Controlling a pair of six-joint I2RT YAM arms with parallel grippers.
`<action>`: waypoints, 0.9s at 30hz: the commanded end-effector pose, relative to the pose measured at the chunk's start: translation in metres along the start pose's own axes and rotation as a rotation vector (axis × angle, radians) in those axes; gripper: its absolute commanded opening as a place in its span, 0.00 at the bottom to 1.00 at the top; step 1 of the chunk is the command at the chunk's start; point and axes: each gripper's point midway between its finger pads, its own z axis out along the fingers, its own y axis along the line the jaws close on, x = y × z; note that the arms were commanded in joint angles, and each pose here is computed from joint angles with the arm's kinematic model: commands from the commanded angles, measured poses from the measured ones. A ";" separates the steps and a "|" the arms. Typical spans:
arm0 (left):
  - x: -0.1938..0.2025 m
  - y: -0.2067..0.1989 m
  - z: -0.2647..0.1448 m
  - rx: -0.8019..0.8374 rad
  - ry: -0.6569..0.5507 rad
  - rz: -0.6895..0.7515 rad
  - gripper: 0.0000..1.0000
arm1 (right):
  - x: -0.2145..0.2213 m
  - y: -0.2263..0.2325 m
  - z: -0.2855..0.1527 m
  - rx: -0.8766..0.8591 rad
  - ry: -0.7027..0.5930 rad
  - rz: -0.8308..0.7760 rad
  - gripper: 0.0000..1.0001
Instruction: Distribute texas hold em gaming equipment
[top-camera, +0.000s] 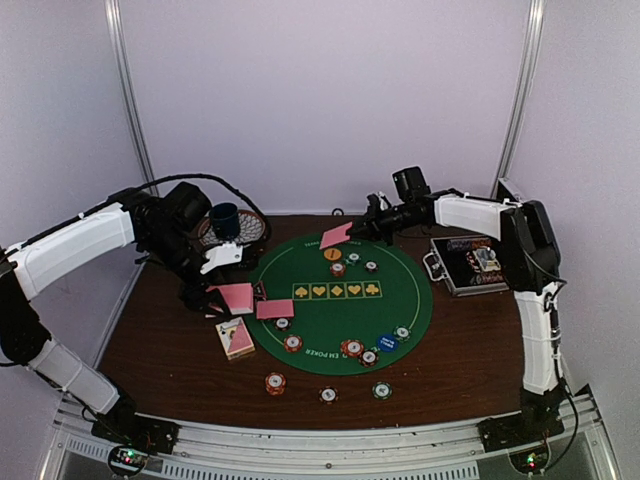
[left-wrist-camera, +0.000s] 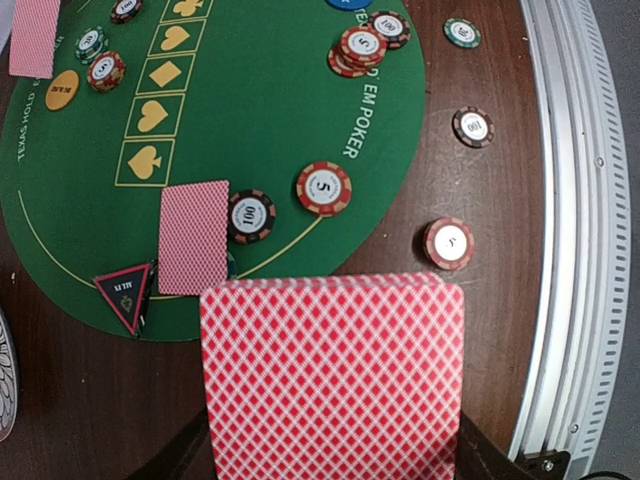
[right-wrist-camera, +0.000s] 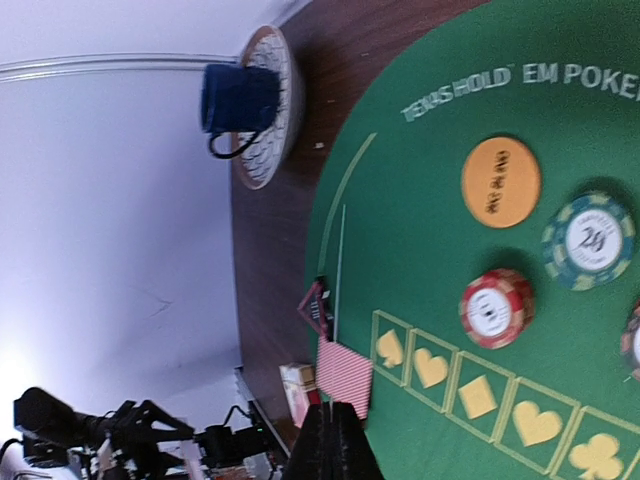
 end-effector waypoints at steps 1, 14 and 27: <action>-0.012 0.001 -0.013 -0.022 -0.054 0.010 0.00 | -0.008 -0.048 0.010 0.161 0.045 -0.005 0.00; -0.015 -0.001 -0.010 0.001 -0.065 -0.001 0.00 | -0.041 -0.086 0.022 0.278 0.004 -0.026 0.00; -0.015 -0.002 -0.015 -0.013 -0.065 0.003 0.00 | -0.046 -0.065 -0.010 0.367 -0.045 -0.127 0.83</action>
